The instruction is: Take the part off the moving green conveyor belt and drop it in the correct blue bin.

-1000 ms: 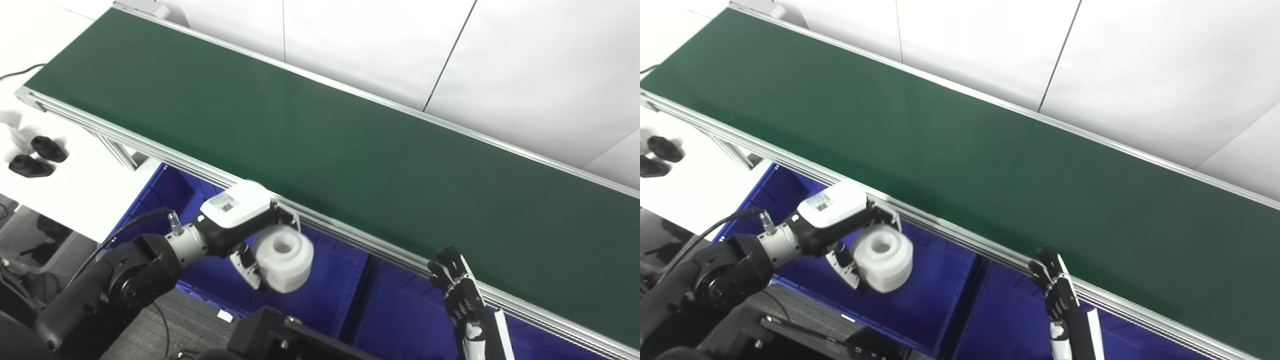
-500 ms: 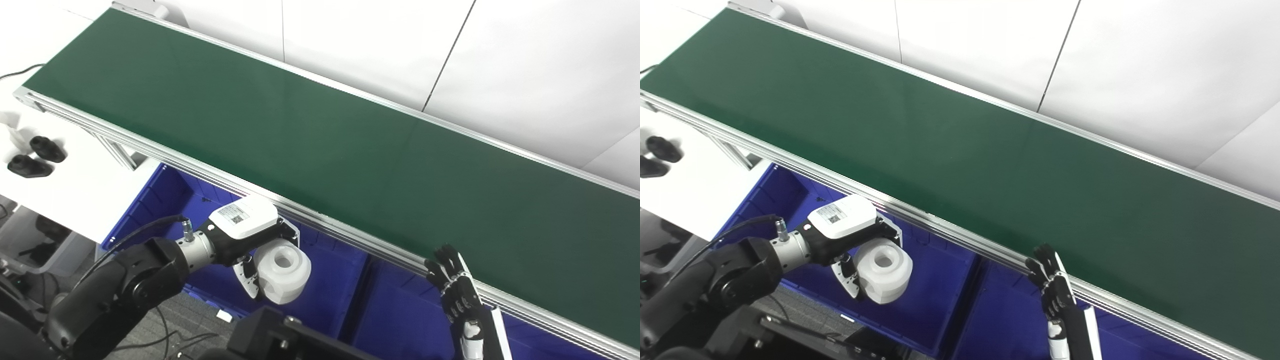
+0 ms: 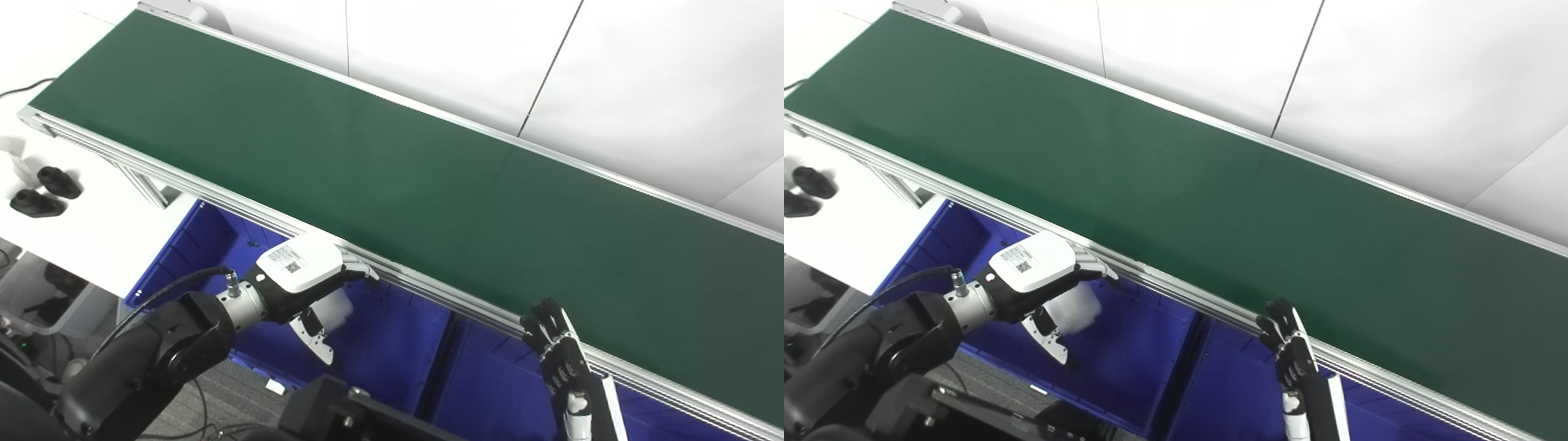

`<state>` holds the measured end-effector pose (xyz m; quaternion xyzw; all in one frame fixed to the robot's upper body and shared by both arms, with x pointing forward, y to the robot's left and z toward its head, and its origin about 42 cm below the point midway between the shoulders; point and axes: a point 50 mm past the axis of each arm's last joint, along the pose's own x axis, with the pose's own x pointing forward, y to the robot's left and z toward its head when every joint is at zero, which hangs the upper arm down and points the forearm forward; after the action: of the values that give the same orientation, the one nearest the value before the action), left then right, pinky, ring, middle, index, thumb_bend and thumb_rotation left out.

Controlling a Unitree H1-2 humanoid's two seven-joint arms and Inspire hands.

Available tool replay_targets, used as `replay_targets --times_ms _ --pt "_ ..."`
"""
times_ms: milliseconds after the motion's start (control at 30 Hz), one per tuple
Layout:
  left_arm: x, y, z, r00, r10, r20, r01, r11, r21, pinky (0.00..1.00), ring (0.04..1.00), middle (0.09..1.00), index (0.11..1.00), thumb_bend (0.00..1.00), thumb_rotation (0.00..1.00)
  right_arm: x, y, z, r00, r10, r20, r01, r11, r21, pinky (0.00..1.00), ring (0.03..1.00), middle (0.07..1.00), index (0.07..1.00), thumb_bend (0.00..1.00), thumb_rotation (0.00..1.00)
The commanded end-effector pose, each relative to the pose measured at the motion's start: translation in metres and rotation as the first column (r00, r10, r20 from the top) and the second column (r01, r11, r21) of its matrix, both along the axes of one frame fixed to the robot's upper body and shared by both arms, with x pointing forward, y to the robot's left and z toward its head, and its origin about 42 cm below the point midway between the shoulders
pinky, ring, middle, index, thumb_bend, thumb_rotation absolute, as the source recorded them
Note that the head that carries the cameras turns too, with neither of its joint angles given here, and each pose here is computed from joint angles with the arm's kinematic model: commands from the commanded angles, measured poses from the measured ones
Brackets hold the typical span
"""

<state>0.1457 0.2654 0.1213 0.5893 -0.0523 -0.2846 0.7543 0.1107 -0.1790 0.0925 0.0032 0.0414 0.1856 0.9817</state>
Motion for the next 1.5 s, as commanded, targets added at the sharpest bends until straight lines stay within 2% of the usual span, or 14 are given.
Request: replay_targets --times_ms 0,167,233,300,367,500,533,633,733,833,933,1067,1233,1467 --pt "0.0 -0.005 0.016 0.997 -0.024 0.073 0.028 0.998 -0.054 0.66 0.726 0.751 0.731 0.85 0.44 0.003 -0.001 0.009 0.999 0.007 0.036 -0.007 1.0 -0.003 0.9 0.897 0.932 0.95 0.86 0.97" --pt "-0.002 -0.02 0.038 0.992 -0.025 0.12 0.047 0.981 -0.187 0.63 0.711 0.74 0.716 0.85 0.38 0.003 -0.002 0.008 0.999 0.004 0.032 -0.004 1.0 -0.013 0.89 0.89 0.927 0.947 0.87 0.97" --pt "-0.005 -0.034 0.053 0.988 -0.012 0.155 0.063 0.943 -0.327 0.61 0.69 0.724 0.703 0.86 0.37 0.002 -0.001 0.008 1.0 0.004 0.03 -0.004 1.0 -0.02 0.89 0.893 0.928 0.947 0.88 0.98" --pt "-0.011 -0.054 0.073 0.996 0.034 0.081 0.018 0.821 -0.57 0.61 0.687 0.724 0.69 0.86 0.35 0.002 0.0 0.008 1.0 0.004 0.031 -0.003 1.0 -0.024 0.89 0.893 0.928 0.946 0.88 0.99" --pt "-0.015 -0.076 0.096 1.0 0.025 0.0 -0.015 0.61 -0.792 0.59 0.691 0.724 0.682 0.82 0.35 0.001 0.001 0.008 1.0 0.003 0.03 -0.002 1.0 -0.025 0.88 0.896 0.928 0.945 0.88 0.99" --pt "-0.015 -0.107 0.124 0.998 0.006 -0.059 -0.058 0.27 -0.961 0.62 0.707 0.717 0.671 0.78 0.32 0.001 0.007 0.007 1.0 0.009 0.027 -0.008 1.0 -0.031 0.9 0.906 0.929 0.948 0.88 0.99" --pt "-0.013 -0.113 0.127 0.998 0.008 -0.063 -0.063 0.22 -0.974 0.63 0.707 0.715 0.674 0.76 0.31 0.001 0.009 0.007 1.0 0.009 0.026 -0.009 1.0 -0.03 0.92 0.917 0.933 0.95 0.88 0.99" --pt "-0.001 -0.124 0.117 0.998 0.023 -0.051 -0.054 0.167 -0.985 0.64 0.712 0.719 0.679 0.69 0.3 0.0 0.015 0.005 1.0 0.011 0.021 -0.01 0.999 -0.036 0.97 0.947 0.947 0.954 0.88 1.0" --pt "0.007 -0.129 0.086 0.996 0.078 -0.049 -0.064 0.205 -0.977 0.65 0.736 0.744 0.695 0.69 0.32 0.0 0.026 0.003 1.0 0.001 0.017 -0.001 0.999 -0.037 0.97 0.952 0.95 0.95 0.88 0.99" --pt "0.006 -0.121 0.034 0.985 0.112 -0.128 -0.155 0.287 -0.945 0.74 0.802 0.805 0.742 0.69 0.34 -0.001 0.044 0.003 1.0 -0.01 0.027 0.01 0.999 -0.034 0.93 0.94 0.946 0.945 0.87 0.98" --pt "0.001 -0.1 0.003 0.974 0.095 -0.208 -0.228 0.394 -0.89 0.8 0.851 0.854 0.79 0.67 0.38 0.0 0.062 0.004 1.0 -0.015 0.022 0.016 0.999 -0.03 0.91 0.929 0.946 0.944 0.86 0.98" --pt "0.002 -0.069 -0.009 0.963 0.047 -0.267 -0.243 0.586 -0.773 0.87 0.919 0.924 0.881 0.7 0.54 0.005 0.084 0.003 1.0 -0.023 0.011 0.023 1.0 -0.007 0.92 0.931 0.964 0.957 0.86 0.97" --pt "0.006 -0.051 -0.015 0.958 0.015 -0.287 -0.225 0.661 -0.716 0.89 0.936 0.935 0.912 0.72 0.6 0.012 0.102 -0.001 0.999 -0.04 0.026 0.039 0.999 0.014 0.96 0.936 0.974 0.955 0.86 0.98" --pt "0.008 -0.05 -0.016 0.96 0.006 -0.28 -0.209 0.681 -0.702 0.87 0.919 0.925 0.907 0.71 0.6 0.014 0.102 -0.001 0.998 -0.051 0.033 0.051 0.999 0.012 0.94 0.939 0.971 0.952 0.87 1.0"
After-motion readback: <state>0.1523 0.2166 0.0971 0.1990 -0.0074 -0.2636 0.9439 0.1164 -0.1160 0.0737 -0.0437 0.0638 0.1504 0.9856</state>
